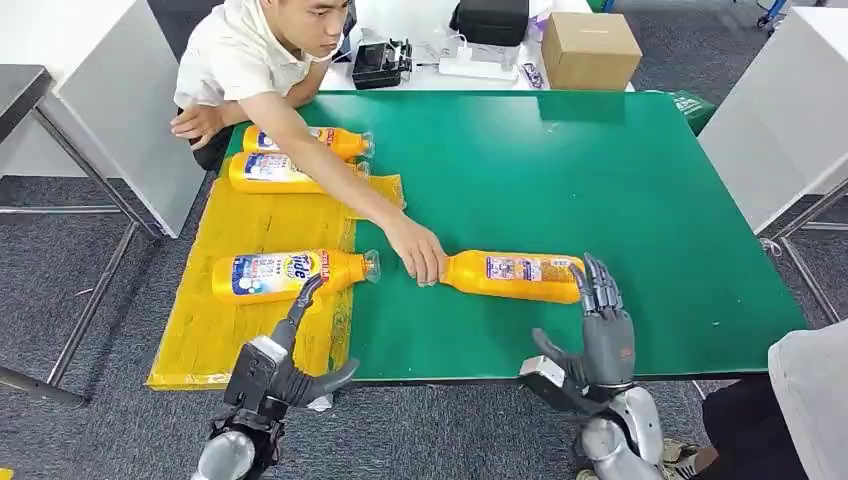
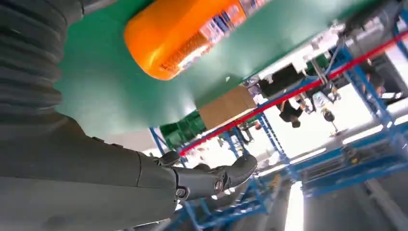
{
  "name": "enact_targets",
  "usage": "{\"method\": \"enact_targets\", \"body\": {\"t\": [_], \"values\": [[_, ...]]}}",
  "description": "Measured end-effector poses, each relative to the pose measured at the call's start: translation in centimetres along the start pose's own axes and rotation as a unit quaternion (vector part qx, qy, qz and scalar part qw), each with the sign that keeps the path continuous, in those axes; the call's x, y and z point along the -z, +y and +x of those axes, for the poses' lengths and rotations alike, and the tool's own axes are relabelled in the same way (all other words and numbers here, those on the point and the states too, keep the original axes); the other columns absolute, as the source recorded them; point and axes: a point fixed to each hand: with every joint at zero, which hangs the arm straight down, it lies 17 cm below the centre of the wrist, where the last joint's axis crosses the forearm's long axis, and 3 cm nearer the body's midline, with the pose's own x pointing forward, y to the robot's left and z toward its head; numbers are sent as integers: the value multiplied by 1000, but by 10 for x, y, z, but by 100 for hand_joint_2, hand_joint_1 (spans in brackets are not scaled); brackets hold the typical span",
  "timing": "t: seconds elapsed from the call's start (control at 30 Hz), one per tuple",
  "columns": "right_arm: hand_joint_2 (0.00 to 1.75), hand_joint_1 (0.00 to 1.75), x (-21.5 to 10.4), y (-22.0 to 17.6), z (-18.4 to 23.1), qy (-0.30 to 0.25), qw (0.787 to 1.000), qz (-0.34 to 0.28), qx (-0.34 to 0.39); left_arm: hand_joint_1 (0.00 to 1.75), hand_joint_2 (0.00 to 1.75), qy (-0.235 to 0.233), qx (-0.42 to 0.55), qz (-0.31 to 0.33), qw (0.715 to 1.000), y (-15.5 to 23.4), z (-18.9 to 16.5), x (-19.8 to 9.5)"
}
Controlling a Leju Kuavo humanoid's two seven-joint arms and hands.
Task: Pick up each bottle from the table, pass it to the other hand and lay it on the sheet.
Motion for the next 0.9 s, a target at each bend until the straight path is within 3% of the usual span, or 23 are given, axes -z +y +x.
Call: {"method": "enact_targets", "body": {"t": [0.1, 0.27, 0.9], "values": [[175, 0, -5, 5, 4, -23, 999, 20, -43, 0, 175, -7, -13, 8, 1000, 1, 4, 2], [175, 0, 10, 5, -6, -8, 996, 26, -86, 0, 175, 0, -23, 30, 999, 5, 0, -5], [175, 0, 24, 12, -22, 25, 995, 32, -92, 0, 175, 9, -27, 40, 999, 6, -5, -15]]}}
